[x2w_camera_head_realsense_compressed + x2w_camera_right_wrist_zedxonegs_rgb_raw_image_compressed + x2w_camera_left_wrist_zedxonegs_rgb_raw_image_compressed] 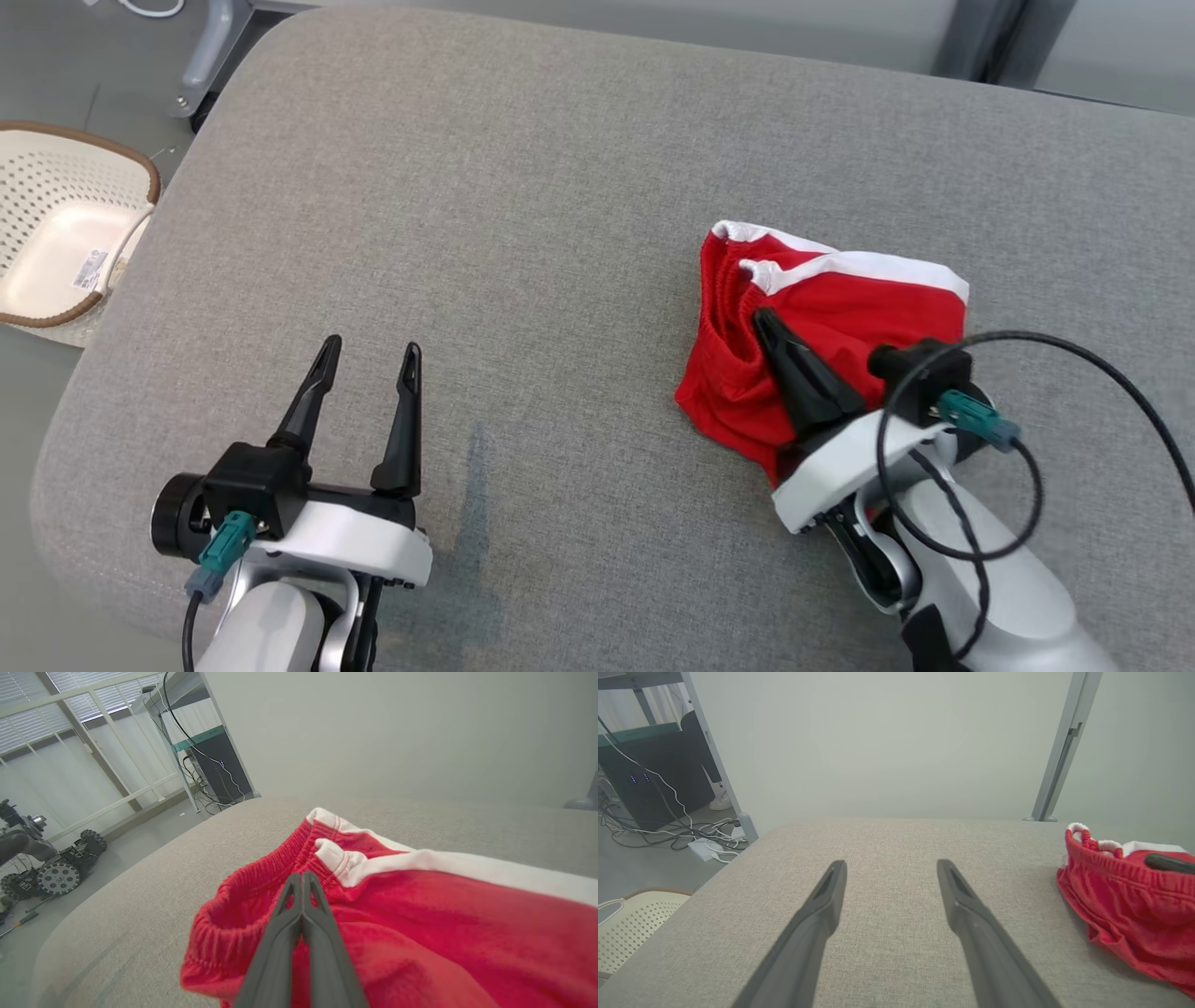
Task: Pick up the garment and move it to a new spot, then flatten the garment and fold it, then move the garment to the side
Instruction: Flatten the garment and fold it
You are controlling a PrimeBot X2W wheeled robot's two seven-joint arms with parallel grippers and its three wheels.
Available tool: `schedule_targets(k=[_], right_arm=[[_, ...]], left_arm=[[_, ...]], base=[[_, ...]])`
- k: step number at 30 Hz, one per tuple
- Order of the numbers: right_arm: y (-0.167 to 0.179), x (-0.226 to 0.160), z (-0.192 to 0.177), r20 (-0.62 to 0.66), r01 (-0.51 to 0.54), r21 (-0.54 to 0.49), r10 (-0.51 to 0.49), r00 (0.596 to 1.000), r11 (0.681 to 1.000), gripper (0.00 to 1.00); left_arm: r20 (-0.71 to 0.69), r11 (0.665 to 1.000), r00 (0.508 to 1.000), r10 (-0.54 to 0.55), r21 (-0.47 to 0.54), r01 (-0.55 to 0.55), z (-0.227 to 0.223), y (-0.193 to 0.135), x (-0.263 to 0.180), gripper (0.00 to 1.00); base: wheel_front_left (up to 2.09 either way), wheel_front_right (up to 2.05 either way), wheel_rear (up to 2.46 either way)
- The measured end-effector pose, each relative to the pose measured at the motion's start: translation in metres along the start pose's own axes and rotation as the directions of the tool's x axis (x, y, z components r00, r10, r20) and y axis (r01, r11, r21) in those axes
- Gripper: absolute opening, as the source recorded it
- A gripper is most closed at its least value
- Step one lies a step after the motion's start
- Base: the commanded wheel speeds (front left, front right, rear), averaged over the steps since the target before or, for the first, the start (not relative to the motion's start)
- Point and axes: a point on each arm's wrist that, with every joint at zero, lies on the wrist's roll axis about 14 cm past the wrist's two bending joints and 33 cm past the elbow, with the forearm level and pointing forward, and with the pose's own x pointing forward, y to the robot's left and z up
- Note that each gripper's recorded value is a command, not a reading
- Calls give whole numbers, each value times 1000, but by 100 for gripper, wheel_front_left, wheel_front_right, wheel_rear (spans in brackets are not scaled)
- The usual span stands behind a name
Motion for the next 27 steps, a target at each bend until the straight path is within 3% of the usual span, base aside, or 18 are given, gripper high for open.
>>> schedule_targets(k=[13,19,27], right_arm=[[16,20,-35,-129,-61,4,61,990,998,0],[37,24,-48,-191,-158,-48,146,971,986,0],[35,21,-51,-215,-165,-79,145,966,983,0]], left_arm=[[-4,1000,1000,4,-7,-4,-5,-3,6,100],[-14,1000,1000,-10,-11,10,-9,-7,8,100],[-16,1000,1000,-15,-11,15,-10,-8,9,100]], base=[[0,0,0],[0,0,0],[0,0,0]])
